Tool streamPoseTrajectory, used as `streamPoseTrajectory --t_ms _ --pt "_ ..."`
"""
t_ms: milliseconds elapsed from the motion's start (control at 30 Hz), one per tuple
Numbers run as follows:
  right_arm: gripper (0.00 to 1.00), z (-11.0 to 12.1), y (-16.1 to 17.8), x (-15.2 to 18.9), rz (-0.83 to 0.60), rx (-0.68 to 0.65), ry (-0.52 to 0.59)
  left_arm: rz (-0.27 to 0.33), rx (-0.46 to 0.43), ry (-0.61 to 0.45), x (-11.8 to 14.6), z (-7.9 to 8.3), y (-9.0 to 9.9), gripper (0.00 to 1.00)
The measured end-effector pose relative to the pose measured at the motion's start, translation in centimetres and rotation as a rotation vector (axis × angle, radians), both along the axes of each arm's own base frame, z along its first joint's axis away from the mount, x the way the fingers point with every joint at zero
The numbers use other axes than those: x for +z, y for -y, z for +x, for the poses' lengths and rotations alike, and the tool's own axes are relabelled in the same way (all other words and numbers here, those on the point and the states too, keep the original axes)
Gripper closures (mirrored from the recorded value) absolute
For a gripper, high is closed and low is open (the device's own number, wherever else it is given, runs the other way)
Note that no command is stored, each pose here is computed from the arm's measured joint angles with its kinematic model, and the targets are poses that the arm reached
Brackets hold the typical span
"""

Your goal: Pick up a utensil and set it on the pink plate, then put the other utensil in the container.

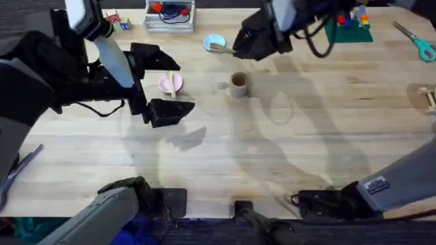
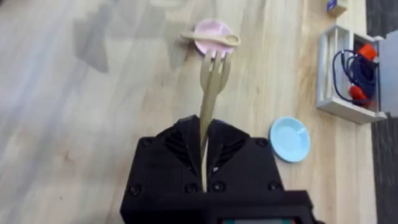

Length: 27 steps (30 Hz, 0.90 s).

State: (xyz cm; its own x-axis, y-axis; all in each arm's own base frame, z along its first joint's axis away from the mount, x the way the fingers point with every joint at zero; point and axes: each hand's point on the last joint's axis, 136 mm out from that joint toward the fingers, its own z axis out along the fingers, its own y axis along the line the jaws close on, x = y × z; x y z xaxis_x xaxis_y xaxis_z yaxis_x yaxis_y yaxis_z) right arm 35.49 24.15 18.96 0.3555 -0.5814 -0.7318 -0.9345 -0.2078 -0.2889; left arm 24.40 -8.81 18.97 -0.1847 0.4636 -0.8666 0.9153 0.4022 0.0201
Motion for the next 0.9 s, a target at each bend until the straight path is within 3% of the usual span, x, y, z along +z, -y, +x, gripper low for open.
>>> streamPoseTrajectory --t_ms 267,500,900 --pt "0.968 -1.6 0.9 0.2 0.236 0.019 -0.087 0.000 0.000 0.000 0.0 0.0 0.0 0.008" --pt "0.968 -1.8 1.5 1.1 0.418 0.054 -0.078 0.000 0.000 0.000 0.0 0.0 0.0 0.008" --pt "0.968 -3.2 2.4 -0.5 0.551 0.086 -0.068 0.000 0.000 0.000 0.0 0.0 0.0 0.008"
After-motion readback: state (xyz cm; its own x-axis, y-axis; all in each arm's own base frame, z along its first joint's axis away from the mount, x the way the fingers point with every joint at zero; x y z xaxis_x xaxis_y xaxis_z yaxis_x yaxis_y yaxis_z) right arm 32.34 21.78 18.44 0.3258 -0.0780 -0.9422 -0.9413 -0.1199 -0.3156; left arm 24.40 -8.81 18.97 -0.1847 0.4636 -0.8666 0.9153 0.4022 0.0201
